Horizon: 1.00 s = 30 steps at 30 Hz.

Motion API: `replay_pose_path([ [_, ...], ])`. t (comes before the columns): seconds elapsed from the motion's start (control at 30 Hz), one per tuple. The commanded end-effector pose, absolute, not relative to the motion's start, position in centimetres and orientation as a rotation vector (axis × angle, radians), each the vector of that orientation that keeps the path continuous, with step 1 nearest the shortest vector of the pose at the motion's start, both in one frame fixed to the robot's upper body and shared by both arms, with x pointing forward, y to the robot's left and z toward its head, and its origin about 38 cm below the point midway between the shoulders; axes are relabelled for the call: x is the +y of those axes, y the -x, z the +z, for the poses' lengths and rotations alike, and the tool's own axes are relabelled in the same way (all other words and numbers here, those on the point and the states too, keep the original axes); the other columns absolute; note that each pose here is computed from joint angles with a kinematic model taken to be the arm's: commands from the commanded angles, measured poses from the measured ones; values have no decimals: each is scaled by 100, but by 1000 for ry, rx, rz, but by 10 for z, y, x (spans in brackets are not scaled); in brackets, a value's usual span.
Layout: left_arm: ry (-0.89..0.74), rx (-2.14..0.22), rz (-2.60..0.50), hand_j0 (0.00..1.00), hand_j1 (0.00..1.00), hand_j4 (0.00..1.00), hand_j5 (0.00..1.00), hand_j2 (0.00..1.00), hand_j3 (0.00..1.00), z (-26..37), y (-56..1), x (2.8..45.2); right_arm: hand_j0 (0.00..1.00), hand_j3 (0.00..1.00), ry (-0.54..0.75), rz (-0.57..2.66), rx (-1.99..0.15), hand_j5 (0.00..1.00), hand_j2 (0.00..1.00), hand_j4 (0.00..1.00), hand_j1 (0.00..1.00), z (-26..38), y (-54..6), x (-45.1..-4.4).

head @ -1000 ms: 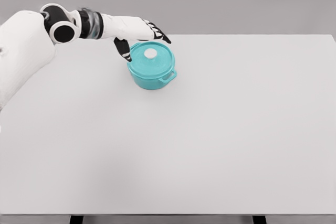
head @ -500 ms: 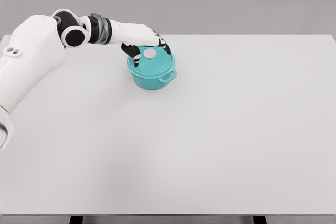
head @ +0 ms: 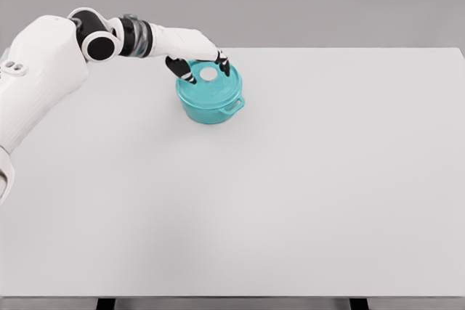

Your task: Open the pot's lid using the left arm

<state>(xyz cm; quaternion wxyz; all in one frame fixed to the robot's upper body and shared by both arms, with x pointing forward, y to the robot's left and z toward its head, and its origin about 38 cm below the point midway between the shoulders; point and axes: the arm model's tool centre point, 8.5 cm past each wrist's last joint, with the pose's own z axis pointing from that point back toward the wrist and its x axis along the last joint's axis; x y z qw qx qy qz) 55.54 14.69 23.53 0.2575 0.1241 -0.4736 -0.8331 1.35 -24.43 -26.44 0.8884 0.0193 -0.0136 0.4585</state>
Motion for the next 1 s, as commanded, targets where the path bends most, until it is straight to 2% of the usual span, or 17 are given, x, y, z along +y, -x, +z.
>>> replay_pose_path([
  [0.0,-331,-1284,-2260,71,71,71,71,71,71,234,-555,145,100,100,-40,953,-28,100,100,100,100,-264,-13,-244],
  [0.17,-326,-1277,-2270,70,70,70,70,70,70,232,-554,143,100,100,-40,953,-28,100,100,100,100,-264,-13,-244],
  [0.3,-327,-1278,-2273,51,51,51,51,51,51,232,-554,142,100,100,-40,953,-28,100,100,100,100,-264,-13,-244],
  [0.57,-339,-1272,-2267,39,39,39,39,39,39,235,-555,149,100,100,-40,953,-28,100,100,100,100,-264,-13,-244],
  [0.63,-384,-1247,-2248,35,35,35,35,35,35,242,-558,175,100,100,-40,953,-28,100,100,100,100,-264,-13,-244],
  [0.77,-522,-1191,-2227,35,35,35,35,35,35,270,-547,255,100,100,-40,953,-28,100,100,100,100,-264,-13,-244],
  [0.83,-549,-1144,-2207,36,36,36,36,36,36,269,-543,282,100,100,-40,953,-28,100,100,100,100,-264,-13,-244],
  [0.97,-557,-1082,-2186,39,39,39,39,39,39,259,-536,310,100,100,-40,953,-28,100,100,100,100,-264,-13,-244],
])
